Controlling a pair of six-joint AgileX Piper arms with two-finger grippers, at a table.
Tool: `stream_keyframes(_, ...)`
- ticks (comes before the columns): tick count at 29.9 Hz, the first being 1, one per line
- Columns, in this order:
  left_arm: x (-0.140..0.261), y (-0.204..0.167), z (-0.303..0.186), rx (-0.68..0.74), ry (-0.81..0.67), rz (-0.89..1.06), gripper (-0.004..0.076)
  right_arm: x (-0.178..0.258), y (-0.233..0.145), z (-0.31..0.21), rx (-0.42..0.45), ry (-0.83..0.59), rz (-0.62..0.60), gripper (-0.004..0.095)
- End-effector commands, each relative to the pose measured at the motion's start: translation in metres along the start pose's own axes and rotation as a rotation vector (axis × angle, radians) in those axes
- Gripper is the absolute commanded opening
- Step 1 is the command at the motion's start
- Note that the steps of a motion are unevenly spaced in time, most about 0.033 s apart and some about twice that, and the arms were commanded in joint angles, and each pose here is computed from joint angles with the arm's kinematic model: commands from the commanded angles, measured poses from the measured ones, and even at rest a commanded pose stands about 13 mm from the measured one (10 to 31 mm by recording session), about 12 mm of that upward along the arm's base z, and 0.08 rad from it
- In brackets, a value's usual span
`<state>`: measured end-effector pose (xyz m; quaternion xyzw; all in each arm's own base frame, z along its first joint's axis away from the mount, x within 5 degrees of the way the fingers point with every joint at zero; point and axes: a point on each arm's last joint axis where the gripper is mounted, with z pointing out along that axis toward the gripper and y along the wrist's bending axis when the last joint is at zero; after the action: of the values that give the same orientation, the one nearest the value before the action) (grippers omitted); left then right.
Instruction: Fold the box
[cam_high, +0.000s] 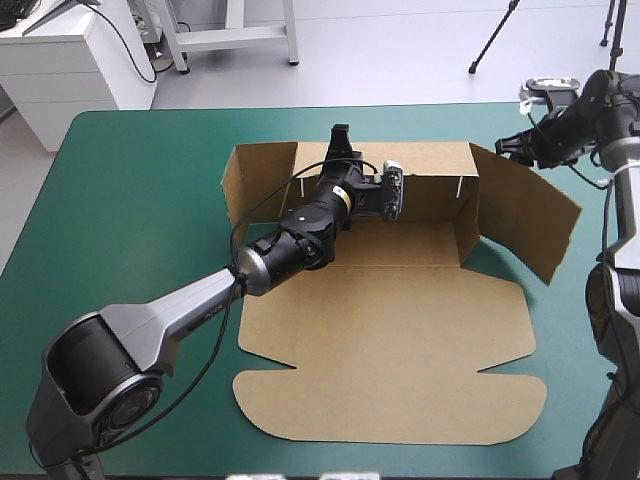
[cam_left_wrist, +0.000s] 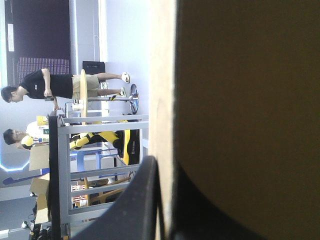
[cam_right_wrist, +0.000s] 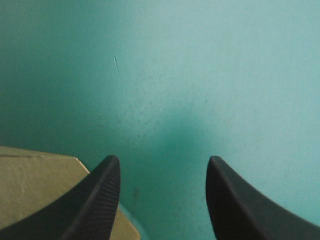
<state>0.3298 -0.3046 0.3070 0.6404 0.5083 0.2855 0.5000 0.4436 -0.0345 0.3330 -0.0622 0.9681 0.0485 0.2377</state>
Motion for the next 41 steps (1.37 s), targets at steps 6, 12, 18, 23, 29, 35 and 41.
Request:
stream_keyframes(6, -0.009, 0.019, -0.016, -0.050, -0.069, -0.051, -0.0010, 0.013, 0.017, -0.041, -0.043, -0.045, -0.024, 0.0488)
stream_keyframes(12, -0.009, 0.019, -0.016, -0.049, -0.067, -0.073, -0.0010, 0.025, 0.026, -0.063, -0.068, -0.066, -0.066, 0.0488)
stream_keyframes(18, -0.009, 0.019, -0.016, -0.045, -0.067, -0.081, -0.0010, 0.045, 0.036, -0.064, -0.144, -0.039, -0.108, 0.0488)
stream_keyframes(23, -0.009, 0.018, -0.016, -0.045, -0.067, -0.083, -0.0010, 0.061, 0.044, -0.061, -0.205, -0.038, -0.158, 0.0487)
stream_keyframes(29, -0.009, 0.018, -0.016, -0.044, -0.062, -0.101, -0.0010, 0.076, 0.055, -0.064, -0.273, -0.106, -0.258, 0.0488)
stream_keyframes(35, -0.009, 0.018, -0.016, -0.043, -0.064, -0.105, -0.0010, 0.090, 0.062, -0.058, -0.330, -0.130, -0.361, 0.0488)
stream_keyframes(41, -0.009, 0.018, -0.016, -0.043, -0.064, -0.105, -0.0010, 0.094, 0.067, -0.051, -0.393, -0.167, -0.428, 0.0612)
